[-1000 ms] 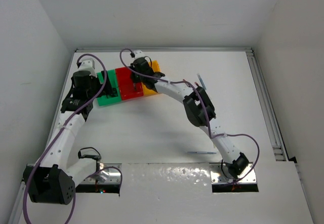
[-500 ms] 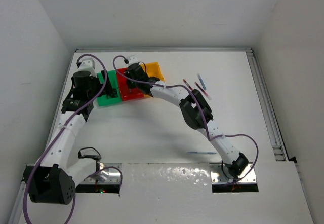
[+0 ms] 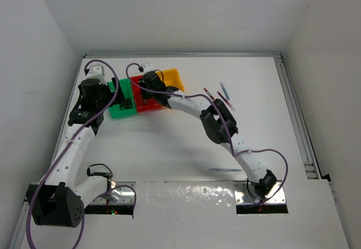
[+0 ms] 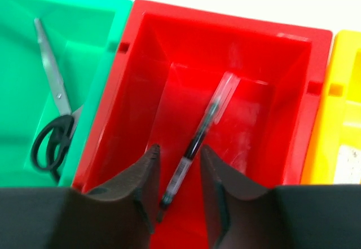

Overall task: Sort the stationery into containers
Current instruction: Place the pen in the storage box, then pick up the pen from the center of the board.

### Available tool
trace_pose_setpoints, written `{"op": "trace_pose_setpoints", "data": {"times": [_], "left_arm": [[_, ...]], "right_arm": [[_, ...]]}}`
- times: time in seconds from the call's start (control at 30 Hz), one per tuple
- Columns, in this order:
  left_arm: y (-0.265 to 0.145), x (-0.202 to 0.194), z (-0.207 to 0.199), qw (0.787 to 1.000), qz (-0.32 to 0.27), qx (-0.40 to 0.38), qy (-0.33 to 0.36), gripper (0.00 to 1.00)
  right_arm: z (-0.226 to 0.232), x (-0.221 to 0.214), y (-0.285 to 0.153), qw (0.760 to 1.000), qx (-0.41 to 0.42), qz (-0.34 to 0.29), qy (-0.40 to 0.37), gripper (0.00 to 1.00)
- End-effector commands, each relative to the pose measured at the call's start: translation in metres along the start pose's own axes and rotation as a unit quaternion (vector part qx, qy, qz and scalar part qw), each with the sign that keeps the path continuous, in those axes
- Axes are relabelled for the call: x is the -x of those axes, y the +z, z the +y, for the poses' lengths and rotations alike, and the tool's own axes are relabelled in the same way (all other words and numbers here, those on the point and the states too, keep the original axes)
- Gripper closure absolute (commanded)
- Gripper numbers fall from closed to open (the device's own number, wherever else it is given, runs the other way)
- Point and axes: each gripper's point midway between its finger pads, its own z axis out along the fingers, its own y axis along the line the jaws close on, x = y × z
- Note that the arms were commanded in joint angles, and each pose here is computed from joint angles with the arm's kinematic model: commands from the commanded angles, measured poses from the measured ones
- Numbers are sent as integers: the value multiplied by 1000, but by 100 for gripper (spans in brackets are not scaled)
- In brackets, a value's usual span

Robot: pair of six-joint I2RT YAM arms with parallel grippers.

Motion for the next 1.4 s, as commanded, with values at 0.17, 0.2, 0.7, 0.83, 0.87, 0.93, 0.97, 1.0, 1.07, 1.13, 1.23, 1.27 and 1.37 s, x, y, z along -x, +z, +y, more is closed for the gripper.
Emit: {"op": "trace_pose_setpoints", "data": {"times": [0.17, 0.2, 0.7, 0.83, 0.87, 0.93, 0.97, 1.0, 1.07, 1.13, 1.23, 1.27, 1.37], "left_arm": [[-4, 28, -1, 999, -41, -7, -6, 0], [-4, 26, -1, 999, -39, -8, -5, 0], [1, 16, -35, 995, -41, -92, 12, 4], [-8, 8, -60, 986, -36, -158, 33, 12], [-10, 4, -65, 984, -33, -172, 43, 13], [-16, -4, -77, 975, -27, -210, 65, 19], [-19, -11, -85, 970, -18, -231, 76, 21], [-21, -16, -91, 964, -14, -249, 97, 23], [-33, -33, -112, 940, 7, -308, 149, 32], [-43, -51, -130, 916, 38, -344, 205, 35], [-54, -76, -150, 878, 82, -379, 281, 36], [-56, -83, -155, 868, 95, -385, 299, 36], [-70, -102, -186, 818, 131, -422, 369, 39]], "right_arm": [[14, 147, -141, 992, 81, -90, -32, 48], [7, 148, -156, 993, 81, -80, -34, 47], [-234, -106, -381, 866, -308, 187, 346, 86], [-256, -147, -416, 842, -368, 182, 350, 68], [-256, -157, -419, 842, -369, 190, 344, 67], [-256, -158, -424, 853, -361, 189, 325, 66], [-255, -163, -426, 855, -360, 194, 319, 66], [-253, -166, -428, 857, -358, 198, 313, 66], [-252, -174, -434, 857, -359, 203, 310, 66], [-253, -184, -441, 848, -367, 208, 322, 65], [-255, -197, -453, 826, -386, 210, 351, 64], [-256, -198, -456, 824, -389, 208, 356, 64], [-262, -201, -466, 812, -405, 192, 374, 65]]}}
